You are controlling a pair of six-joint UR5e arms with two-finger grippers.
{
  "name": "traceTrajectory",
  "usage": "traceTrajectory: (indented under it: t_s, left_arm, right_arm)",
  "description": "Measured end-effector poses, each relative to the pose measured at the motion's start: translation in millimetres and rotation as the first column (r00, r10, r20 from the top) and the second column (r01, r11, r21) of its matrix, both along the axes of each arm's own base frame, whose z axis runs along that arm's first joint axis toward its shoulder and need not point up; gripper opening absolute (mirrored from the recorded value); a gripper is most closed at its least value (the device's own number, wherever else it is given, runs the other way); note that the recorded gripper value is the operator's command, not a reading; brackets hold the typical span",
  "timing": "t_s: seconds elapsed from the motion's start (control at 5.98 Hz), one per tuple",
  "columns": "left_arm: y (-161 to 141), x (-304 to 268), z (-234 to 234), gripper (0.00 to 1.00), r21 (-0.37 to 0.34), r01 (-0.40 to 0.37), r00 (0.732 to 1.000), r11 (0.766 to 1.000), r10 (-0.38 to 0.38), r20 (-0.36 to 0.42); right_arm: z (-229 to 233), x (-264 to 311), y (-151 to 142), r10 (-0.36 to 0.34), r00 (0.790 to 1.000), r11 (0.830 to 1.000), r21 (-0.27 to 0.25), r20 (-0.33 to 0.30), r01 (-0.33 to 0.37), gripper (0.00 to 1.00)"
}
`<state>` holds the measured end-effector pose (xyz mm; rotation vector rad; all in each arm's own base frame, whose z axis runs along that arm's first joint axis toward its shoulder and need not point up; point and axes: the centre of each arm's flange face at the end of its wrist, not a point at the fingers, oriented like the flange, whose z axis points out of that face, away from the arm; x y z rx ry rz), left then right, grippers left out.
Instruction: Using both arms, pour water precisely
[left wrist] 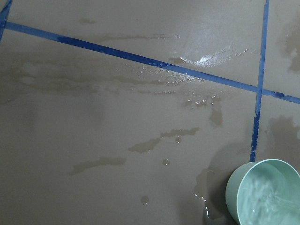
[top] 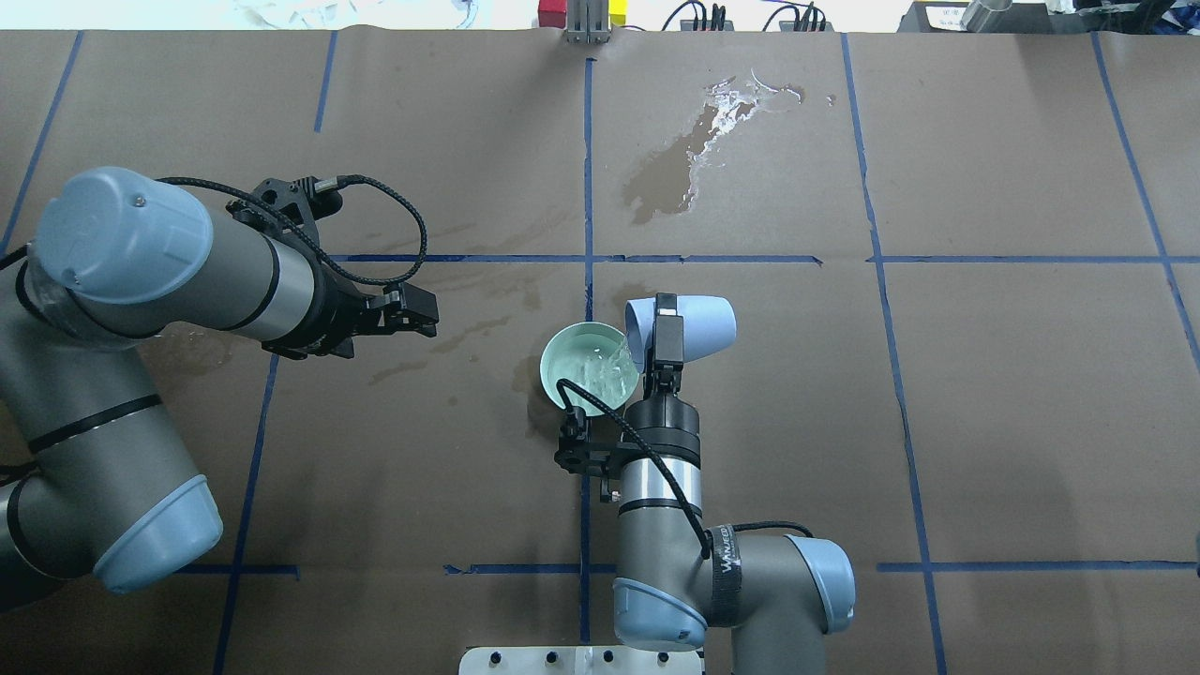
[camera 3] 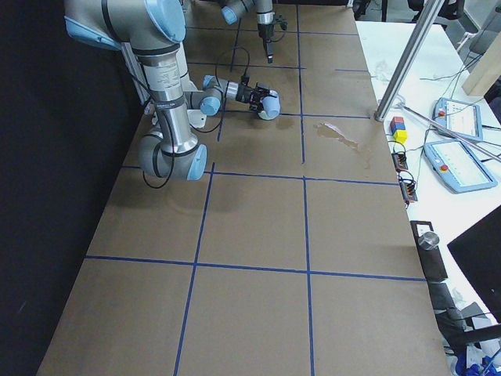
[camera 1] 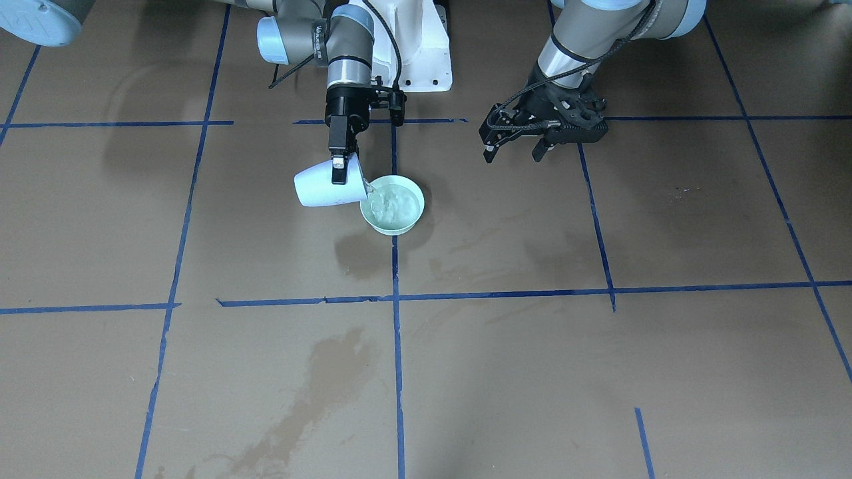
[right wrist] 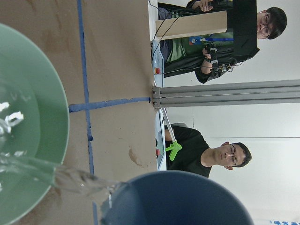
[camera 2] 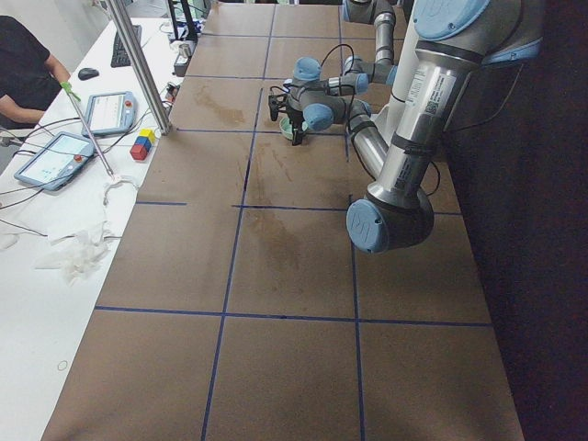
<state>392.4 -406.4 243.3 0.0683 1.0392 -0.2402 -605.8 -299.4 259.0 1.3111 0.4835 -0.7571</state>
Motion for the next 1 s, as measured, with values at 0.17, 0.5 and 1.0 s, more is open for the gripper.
traceTrajectory:
  t_s: [0.17, 0.5, 1.0]
  left_arm:
    - [0.1, -0.2, -0.2, 1.0, 0.0, 0.0, 1.0, 1.0, 0.0, -0.001]
    - [0.7, -1.1, -1.7, 1.0, 0.002, 0.002, 1.0, 1.0, -0.002, -0.003]
    - [1.0, -1.6, -2.4, 1.0, 0.003, 0.002, 1.0, 1.0, -0.002, -0.005]
  right_arm:
    - [-1.4, -0.3, -0.3, -0.008, 0.999, 1.0, 0.005, -0.047, 0.008, 0.04]
    - [-1.4, 0.1, -1.4, -0.023, 0.99, 1.0, 0.015, -0.142, 0.025, 0.04]
    - [0.2, -0.9, -2.5, -0.035, 0.957, 0.999, 0.017, -0.287, 0.042, 0.03]
